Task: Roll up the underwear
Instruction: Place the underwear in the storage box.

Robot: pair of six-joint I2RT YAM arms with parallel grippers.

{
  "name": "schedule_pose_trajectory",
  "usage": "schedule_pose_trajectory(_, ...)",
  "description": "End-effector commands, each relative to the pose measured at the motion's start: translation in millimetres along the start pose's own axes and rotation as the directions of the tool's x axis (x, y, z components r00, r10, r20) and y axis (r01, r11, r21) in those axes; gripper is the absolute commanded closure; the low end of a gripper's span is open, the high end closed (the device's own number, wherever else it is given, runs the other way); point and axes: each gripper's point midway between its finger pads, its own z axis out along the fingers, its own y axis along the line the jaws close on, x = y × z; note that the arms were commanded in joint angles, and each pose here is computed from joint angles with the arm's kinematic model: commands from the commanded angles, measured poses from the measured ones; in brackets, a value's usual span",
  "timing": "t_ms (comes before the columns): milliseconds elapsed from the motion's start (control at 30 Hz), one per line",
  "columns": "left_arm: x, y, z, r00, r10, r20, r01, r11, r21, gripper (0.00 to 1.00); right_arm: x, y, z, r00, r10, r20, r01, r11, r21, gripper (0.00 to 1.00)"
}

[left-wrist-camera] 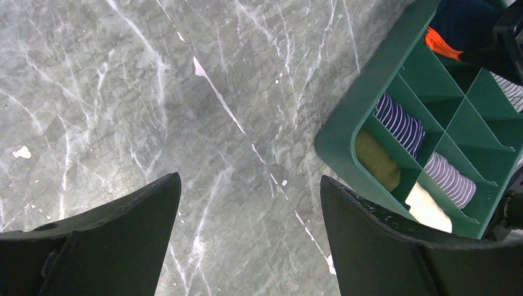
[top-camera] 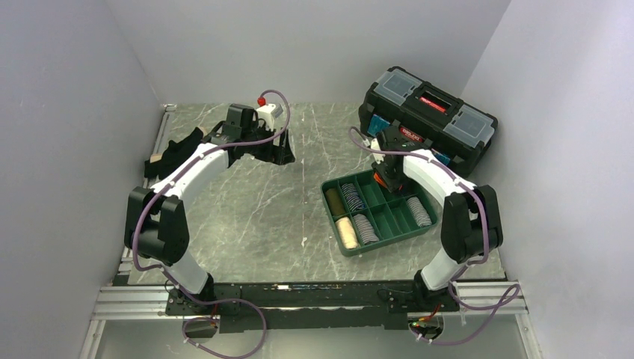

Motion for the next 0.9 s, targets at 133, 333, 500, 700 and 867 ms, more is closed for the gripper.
schedule_pose_trajectory(133,-25.5,-11.9,-15.1,0.997,0.020,0.068,-0.022,0.999,0.030,0.12,-17.0,-16.1,-6.9,1.000,0.018,0.008,-0.019,0.997,0.069,1.00)
schedule_pose_trajectory(333,-25.1,-11.4,-14.8,0.998,0.017,0.065,-0.019,0.999,0.031,0.12,-18.0,-16.8,-5.1,1.000,0.016,-0.013,-0.016,0.997,0.070,1.00)
schedule_pose_trajectory(500,-25.1,-10.9,-14.5,0.998,0.019,0.064,-0.022,0.999,0.032,0.12,-22.5,-20.3,-7.6,1.000,0.018,-0.014,-0.017,0.997,0.080,1.00)
schedule_pose_trajectory(700,-24.1,-10.1,-12.7,0.998,0.013,0.059,-0.015,0.999,0.036,0.12,-15.2,-16.3,-1.8,0.999,0.003,-0.050,0.000,0.997,0.071,1.00)
schedule_pose_trajectory(867,-25.1,-9.1,-12.2,0.998,0.013,0.057,-0.015,0.999,0.034,0.12,-11.1,2.9,5.1,0.997,-0.025,-0.071,0.025,1.000,0.000,1.00)
